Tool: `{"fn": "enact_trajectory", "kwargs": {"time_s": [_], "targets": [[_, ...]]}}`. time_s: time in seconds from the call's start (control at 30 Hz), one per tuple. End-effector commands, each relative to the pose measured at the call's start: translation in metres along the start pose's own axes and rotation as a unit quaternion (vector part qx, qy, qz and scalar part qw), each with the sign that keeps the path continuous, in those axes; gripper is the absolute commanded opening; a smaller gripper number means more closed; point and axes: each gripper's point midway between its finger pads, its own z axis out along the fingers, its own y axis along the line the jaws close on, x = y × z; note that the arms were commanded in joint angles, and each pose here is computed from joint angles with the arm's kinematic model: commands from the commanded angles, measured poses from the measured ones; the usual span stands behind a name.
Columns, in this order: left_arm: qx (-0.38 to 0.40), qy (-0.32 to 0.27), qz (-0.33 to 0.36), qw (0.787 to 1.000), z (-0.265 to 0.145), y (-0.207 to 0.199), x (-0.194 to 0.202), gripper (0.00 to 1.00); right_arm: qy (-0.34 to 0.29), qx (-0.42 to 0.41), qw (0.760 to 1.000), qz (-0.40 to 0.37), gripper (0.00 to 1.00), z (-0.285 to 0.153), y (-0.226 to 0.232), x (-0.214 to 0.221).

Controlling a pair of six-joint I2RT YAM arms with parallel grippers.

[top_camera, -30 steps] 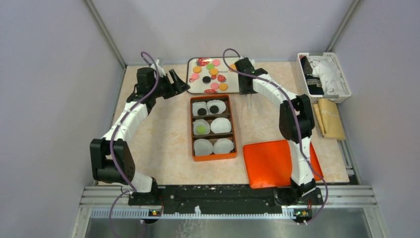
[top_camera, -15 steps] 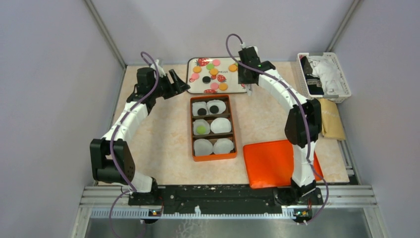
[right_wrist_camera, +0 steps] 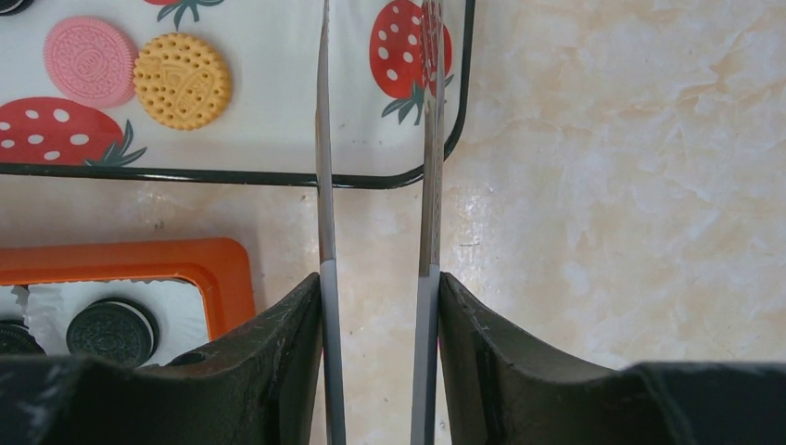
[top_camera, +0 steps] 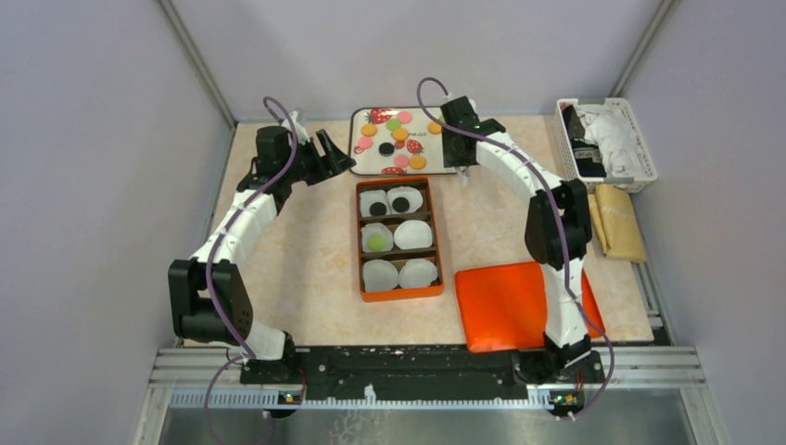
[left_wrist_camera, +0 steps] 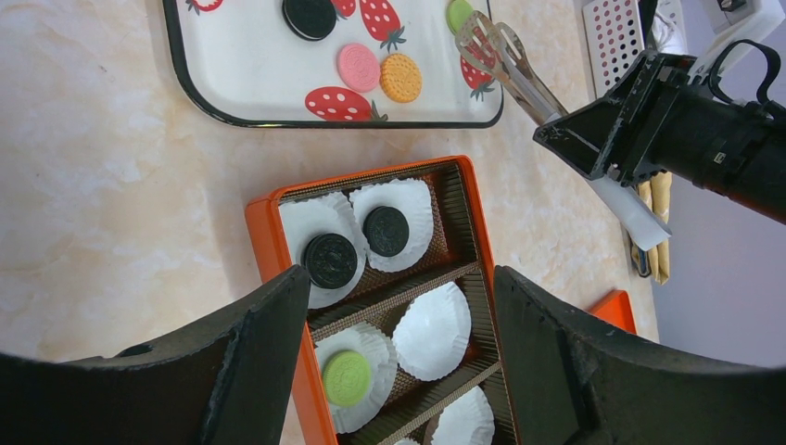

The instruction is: Pack the cookies

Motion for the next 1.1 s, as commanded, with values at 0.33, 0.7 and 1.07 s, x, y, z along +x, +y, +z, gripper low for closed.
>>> {"fn": "enact_trajectory", "kwargs": {"time_s": [0.33,0.7,1.07], "targets": [[0.018,-0.014,0.010,1.000,-0.002,-0.008,-0.009,0.79,-0.008,0.036,0.999,0.001,0.45,0.011,-0.005,-0.011],[0.015,-0.018,0.013,1.000,-0.003,-0.007,-0.010,0.79,0.005,0.035,0.999,-0.003,0.44,0.034,0.004,-0.008],[0.018,-0.016,0.009,1.000,-0.001,-0.007,-0.010,0.79,-0.003,0.040,0.999,-0.008,0.07,0.030,0.001,-0.014]]}}
